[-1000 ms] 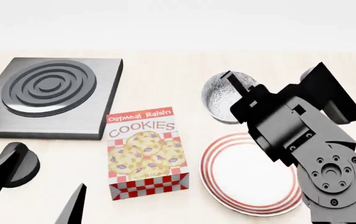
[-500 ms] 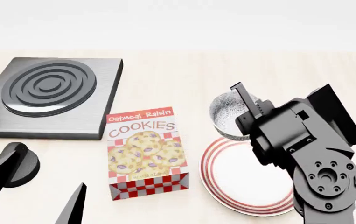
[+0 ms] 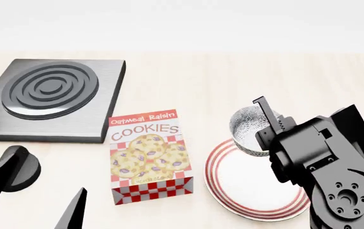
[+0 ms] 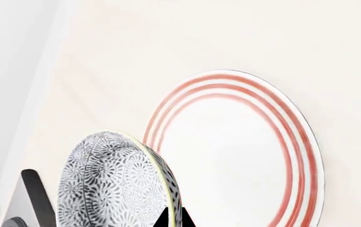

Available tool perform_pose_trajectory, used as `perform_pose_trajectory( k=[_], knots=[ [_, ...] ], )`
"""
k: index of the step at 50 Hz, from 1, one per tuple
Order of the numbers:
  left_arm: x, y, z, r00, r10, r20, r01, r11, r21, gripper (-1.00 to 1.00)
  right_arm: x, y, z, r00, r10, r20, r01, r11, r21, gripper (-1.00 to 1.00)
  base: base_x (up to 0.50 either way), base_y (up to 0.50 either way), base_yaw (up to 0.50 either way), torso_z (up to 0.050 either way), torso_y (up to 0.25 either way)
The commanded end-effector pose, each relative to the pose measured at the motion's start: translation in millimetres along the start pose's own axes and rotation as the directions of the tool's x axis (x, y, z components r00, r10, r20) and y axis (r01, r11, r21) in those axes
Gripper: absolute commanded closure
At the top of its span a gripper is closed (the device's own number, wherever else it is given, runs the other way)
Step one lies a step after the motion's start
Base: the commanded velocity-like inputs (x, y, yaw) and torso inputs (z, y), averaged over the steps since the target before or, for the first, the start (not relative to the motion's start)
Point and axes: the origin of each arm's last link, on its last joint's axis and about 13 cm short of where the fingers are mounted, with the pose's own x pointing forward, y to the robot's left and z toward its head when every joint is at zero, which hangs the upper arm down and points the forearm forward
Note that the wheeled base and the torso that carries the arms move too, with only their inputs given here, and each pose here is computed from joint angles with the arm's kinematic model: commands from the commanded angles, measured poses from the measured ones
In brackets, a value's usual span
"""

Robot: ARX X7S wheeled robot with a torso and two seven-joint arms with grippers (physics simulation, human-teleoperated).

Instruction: Pick the akita bowl from table center and place it on the plate.

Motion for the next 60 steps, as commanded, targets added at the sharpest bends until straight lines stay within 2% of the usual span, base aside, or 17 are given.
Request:
perform_pose_trajectory(
  k=[1, 29, 60],
  knots=[
    [4, 3.4, 1, 1.0, 0.013, 0.015, -0.013, 0.999, -0.035, -1.0, 5, -8.3, 0, 0.998, -0.02, 0.056, 0.019, 1.0, 0.017, 1.0, 0.0, 0.0, 0.0, 0.0, 0.0],
    [4, 4.7, 2, 1.0, 0.017, 0.019, -0.017, 0.999, -0.033, -1.0, 23, -23.2, -5, 0.997, -0.064, 0.053, 0.062, 0.997, 0.034, 1.0, 0.0, 0.0, 0.0, 0.0, 0.0],
    [5, 5.9, 0, 1.0, 0.019, 0.015, -0.018, 0.999, -0.034, -1.0, 41, -25.4, -12, 0.997, -0.071, 0.031, 0.069, 0.997, 0.038, 1.0, 0.0, 0.0, 0.0, 0.0, 0.0]
  ],
)
